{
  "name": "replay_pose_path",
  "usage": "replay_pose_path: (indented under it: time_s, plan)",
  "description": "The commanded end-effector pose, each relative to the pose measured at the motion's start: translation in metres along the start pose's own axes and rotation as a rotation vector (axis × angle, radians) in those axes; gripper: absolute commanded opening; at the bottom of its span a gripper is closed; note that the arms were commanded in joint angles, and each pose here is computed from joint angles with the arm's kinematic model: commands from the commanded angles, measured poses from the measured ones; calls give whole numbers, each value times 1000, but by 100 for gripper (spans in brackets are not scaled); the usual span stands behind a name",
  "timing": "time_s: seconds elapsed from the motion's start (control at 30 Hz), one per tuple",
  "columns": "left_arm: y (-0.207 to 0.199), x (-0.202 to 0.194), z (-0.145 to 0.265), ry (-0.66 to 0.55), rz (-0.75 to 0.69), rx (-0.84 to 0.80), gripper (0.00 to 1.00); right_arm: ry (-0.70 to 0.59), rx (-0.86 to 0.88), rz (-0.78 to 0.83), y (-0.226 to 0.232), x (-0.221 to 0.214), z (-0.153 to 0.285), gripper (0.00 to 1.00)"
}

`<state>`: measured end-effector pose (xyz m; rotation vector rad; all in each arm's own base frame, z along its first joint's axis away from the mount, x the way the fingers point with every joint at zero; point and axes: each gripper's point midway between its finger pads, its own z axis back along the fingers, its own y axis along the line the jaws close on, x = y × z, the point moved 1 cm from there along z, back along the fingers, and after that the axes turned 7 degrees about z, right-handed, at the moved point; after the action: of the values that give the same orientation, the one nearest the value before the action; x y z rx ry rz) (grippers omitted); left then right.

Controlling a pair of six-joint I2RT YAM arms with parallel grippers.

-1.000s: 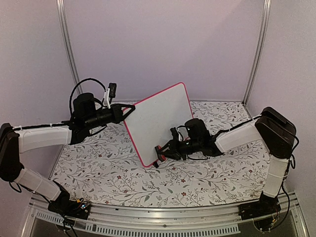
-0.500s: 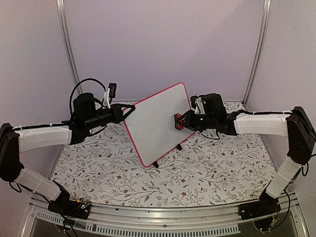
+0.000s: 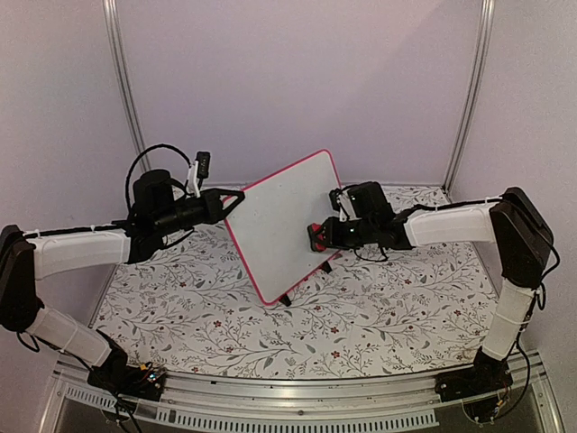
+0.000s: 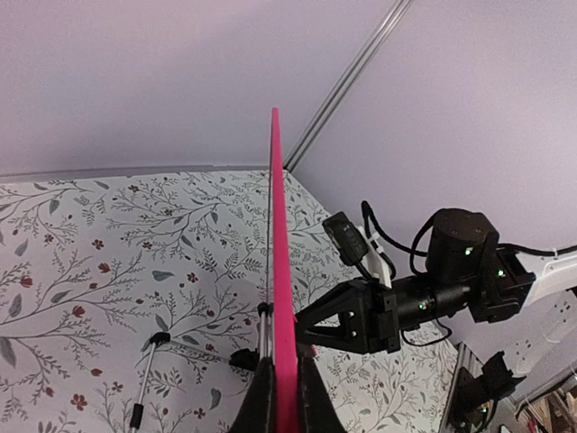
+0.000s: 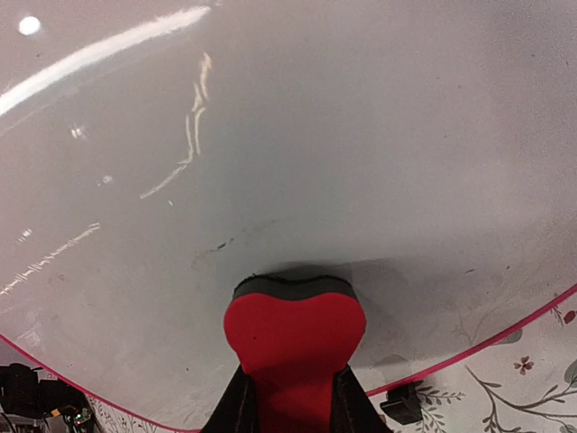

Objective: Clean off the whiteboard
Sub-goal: Erase the whiteboard at the center of the board.

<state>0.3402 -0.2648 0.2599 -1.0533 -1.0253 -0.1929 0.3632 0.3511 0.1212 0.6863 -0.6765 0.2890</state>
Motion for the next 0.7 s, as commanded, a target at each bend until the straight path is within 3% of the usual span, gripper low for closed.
replay_pose_path:
  time_s: [0.0,0.43,0.67]
  plan:
    - [-35,13,1,-14,-39,-136,0,42,103,154,52,-14,-20,22]
    - [-35,13,0,-15,-36,-136,0,287,122,354,74,-103,-30,21]
    - [-35,13,1,-15,-35,-136,0,394,41,425,58,-132,-34,21]
